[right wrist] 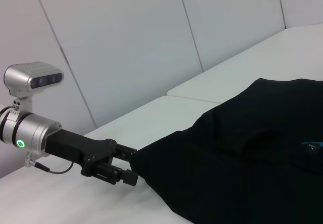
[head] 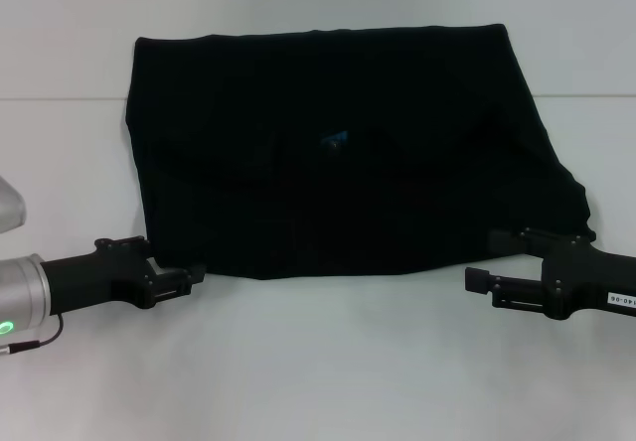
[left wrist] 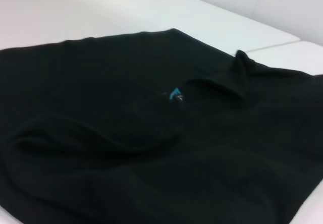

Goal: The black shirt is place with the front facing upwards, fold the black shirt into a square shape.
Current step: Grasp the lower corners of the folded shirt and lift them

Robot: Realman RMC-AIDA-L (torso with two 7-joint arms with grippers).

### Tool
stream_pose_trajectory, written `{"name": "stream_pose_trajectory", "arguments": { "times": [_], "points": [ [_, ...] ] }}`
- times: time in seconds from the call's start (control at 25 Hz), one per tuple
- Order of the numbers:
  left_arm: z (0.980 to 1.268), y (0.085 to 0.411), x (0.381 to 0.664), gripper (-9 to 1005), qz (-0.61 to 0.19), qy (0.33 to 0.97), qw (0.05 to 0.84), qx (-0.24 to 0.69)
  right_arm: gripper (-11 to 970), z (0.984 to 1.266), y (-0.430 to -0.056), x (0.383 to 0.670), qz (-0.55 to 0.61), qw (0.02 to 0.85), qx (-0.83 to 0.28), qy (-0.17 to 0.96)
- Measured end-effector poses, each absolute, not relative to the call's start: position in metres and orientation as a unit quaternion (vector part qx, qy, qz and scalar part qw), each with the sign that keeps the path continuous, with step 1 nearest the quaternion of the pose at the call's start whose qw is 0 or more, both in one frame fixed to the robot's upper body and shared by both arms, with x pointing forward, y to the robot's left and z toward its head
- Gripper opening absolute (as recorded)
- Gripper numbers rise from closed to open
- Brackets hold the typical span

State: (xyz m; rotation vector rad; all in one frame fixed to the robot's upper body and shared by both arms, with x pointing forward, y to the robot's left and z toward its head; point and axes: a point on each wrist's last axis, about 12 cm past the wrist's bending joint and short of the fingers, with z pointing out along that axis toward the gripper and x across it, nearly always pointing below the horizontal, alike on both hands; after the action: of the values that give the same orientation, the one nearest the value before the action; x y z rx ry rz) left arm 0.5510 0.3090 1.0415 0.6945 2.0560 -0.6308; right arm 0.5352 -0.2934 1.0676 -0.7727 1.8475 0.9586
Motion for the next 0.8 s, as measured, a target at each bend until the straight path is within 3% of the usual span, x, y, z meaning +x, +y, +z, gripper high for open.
{"name": "stream_pose_trajectory", "arguments": {
  "times": [0.52,0.8],
  "points": [
    [1.0405,0.3059,0.5515,410,-0.246,0.82,0.427,0.292,845,1.0669,-0.2918,0.5349,0.389,0.443,-0.311,0.745],
    [1.0407,0.307,0.5519,114,-0.243,0.82,0.428,0.292,843,1.0694,-0.2963,0.5362,0.394,0.434,-0.296,0.754]
  ]
}}
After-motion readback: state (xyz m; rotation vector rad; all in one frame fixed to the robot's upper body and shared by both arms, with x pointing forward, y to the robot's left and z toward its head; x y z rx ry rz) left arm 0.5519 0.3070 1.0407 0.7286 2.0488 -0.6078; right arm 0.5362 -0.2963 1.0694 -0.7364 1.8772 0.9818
